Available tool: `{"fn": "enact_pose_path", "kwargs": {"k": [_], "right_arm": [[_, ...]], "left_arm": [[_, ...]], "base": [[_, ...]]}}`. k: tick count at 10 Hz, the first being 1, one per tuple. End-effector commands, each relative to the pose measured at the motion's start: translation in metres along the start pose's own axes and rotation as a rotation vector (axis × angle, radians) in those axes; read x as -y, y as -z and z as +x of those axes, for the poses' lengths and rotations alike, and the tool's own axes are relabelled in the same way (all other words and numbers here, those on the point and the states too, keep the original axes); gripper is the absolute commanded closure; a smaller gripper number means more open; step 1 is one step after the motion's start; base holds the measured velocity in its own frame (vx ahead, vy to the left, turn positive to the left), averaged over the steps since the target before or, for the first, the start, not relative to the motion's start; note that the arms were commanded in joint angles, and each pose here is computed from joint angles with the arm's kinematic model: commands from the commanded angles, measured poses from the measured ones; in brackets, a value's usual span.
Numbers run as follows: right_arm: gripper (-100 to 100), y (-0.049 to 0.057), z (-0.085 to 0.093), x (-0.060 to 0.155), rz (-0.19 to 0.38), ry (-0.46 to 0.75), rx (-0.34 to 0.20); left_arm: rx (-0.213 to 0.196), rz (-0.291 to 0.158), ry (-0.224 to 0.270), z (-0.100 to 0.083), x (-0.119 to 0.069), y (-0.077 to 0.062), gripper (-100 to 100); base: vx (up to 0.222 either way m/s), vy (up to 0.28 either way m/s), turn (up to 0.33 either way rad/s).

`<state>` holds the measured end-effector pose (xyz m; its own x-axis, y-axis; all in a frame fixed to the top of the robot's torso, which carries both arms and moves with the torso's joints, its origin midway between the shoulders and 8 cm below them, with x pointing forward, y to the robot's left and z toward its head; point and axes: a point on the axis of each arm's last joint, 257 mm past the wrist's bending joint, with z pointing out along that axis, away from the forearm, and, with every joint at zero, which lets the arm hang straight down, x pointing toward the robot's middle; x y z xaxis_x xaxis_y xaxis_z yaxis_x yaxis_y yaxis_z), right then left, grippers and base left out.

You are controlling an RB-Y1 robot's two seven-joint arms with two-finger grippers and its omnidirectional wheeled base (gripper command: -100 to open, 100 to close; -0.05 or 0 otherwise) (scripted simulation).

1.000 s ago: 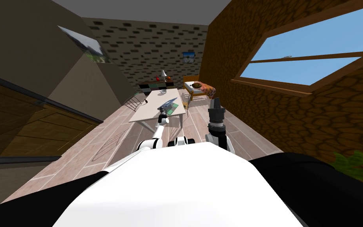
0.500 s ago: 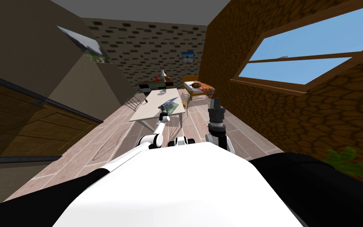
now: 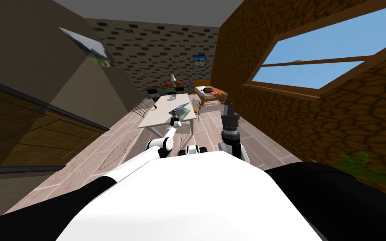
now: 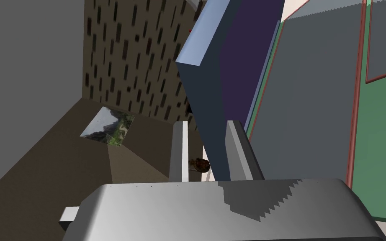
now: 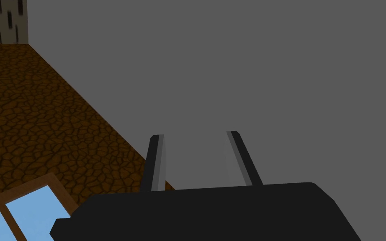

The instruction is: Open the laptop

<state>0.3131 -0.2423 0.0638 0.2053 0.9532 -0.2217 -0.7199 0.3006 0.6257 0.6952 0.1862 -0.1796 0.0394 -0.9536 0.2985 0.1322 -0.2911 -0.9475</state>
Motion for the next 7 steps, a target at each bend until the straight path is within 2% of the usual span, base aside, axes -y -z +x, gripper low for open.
{"fn": "enact_pose_path", "kwargs": {"k": [1,4,5,6,7], "right_arm": [[0,0.0,0.0,0.0,0.0,0.0,0.0],[0,0.0,0.0,0.0,0.0,0.0,0.0],[0,0.0,0.0,0.0,0.0,0.0,0.0],[0,0.0,0.0,0.0,0.0,0.0,0.0],[0,0.0,0.0,0.0,0.0,0.0,0.0]], "left_arm": [[-0.062,-0.007,-0.052,0.012,-0.007,0.007,100],[-0.109,-0.012,-0.111,0.022,-0.012,0.012,100],[-0.139,-0.018,-0.133,0.028,-0.017,0.017,100],[-0.145,-0.018,-0.147,0.03,-0.017,0.017,100],[-0.176,-0.025,-0.17,0.037,-0.023,0.023,100]], "base": [[0.066,-0.135,0.311],[0.073,-0.105,0.158],[0.044,-0.102,0.205],[0.038,-0.095,0.122],[0.061,-0.096,0.2]]}}
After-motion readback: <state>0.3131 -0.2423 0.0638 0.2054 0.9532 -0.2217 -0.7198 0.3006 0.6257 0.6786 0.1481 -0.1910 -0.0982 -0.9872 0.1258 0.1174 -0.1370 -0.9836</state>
